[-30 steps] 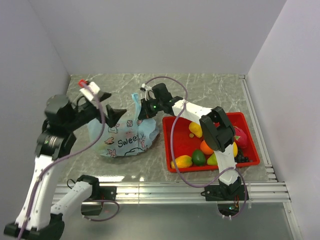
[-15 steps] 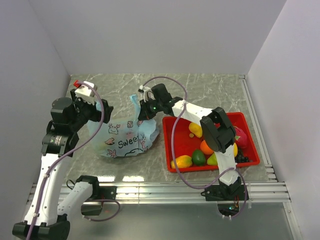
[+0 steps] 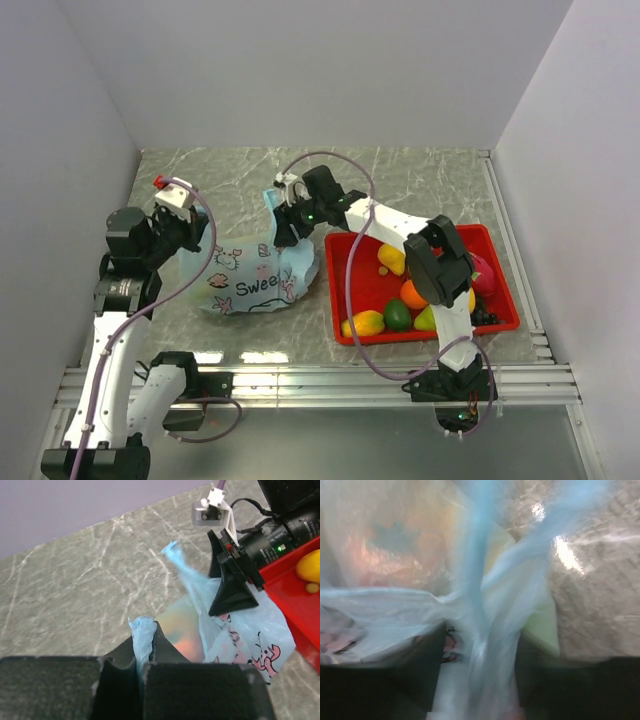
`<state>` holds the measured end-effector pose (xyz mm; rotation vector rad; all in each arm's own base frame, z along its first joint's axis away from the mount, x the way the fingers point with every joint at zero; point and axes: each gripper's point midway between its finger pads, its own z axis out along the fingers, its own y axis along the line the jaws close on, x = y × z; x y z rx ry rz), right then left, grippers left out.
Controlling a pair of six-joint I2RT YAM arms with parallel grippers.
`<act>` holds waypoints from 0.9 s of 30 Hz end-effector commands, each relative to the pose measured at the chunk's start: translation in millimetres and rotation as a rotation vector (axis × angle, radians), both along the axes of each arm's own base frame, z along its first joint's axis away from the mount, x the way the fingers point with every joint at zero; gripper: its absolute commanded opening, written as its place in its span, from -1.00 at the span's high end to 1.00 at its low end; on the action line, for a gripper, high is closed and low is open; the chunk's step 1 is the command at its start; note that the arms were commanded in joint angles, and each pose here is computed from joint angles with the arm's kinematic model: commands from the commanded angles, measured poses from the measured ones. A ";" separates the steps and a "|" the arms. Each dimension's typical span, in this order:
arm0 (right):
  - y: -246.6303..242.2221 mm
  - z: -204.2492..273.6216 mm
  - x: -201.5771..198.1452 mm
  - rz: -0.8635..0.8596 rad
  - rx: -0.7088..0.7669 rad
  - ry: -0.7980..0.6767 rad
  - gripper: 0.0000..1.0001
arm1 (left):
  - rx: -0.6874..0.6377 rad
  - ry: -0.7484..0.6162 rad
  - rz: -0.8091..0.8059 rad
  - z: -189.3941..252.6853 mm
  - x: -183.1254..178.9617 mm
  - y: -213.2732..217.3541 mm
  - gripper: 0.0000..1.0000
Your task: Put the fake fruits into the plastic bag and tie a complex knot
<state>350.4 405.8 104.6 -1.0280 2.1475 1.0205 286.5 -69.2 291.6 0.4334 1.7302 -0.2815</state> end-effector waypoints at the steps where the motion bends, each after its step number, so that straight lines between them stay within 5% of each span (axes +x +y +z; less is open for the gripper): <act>1: -6.4 92.6 6.1 -0.005 0.097 -0.176 -0.54 | -0.077 -0.034 -0.062 21.2 -14.1 -13.6 0.99; 4: -22.1 152.5 0.7 -0.004 0.235 -0.279 -0.84 | -0.103 -0.001 -0.068 14.5 -21.6 -16.4 0.99; 11: -8.6 244.4 -49.8 0.175 0.514 -0.394 -0.89 | -0.180 0.040 0.016 10.8 -18.0 -9.7 0.99; 27: 121.8 192.0 -108.8 0.363 0.723 -0.266 -0.95 | -0.418 0.178 0.191 -9.2 1.6 1.9 0.99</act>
